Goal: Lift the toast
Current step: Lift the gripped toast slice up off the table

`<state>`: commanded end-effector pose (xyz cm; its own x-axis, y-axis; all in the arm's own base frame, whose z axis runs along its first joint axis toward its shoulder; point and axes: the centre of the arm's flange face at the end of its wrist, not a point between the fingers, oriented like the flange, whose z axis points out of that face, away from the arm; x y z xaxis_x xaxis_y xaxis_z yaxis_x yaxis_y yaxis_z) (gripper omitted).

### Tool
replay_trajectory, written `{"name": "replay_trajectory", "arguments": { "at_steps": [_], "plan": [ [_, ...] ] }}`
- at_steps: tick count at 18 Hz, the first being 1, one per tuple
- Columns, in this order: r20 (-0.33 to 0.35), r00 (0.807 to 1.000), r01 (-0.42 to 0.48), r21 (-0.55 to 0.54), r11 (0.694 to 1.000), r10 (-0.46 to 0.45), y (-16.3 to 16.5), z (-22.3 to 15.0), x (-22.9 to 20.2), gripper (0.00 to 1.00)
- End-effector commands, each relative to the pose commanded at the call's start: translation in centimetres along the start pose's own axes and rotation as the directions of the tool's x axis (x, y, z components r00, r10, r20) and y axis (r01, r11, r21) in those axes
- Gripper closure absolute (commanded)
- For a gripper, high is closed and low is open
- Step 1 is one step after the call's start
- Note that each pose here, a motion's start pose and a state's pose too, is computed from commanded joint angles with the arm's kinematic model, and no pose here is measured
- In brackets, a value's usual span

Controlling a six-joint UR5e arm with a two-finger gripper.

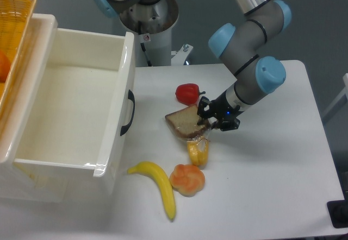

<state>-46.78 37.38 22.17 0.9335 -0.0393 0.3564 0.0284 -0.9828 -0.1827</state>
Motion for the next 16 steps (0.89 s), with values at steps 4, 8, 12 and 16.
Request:
{"name": "replay_trajectory", "arguments": {
  "at_steps": [4, 8, 12, 16],
  "plan": [
    [0.036, 0.999, -0.008, 0.011, 1.000, 0.007, -1.1, -2.1, -0.8, 1.00],
    [0.043, 0.999, -0.010, 0.013, 1.000, 0.009, -2.0, -4.3, -1.1, 1.00],
    [0.004, 1.000, 0.000, 0.001, 1.000, 0.000, -2.8, -7.8, -1.0, 1.00],
    [0.044, 0.999, -0.014, -0.003, 1.000, 0.014, -3.4, -10.2, 0.0, 1.00]
  ]
}}
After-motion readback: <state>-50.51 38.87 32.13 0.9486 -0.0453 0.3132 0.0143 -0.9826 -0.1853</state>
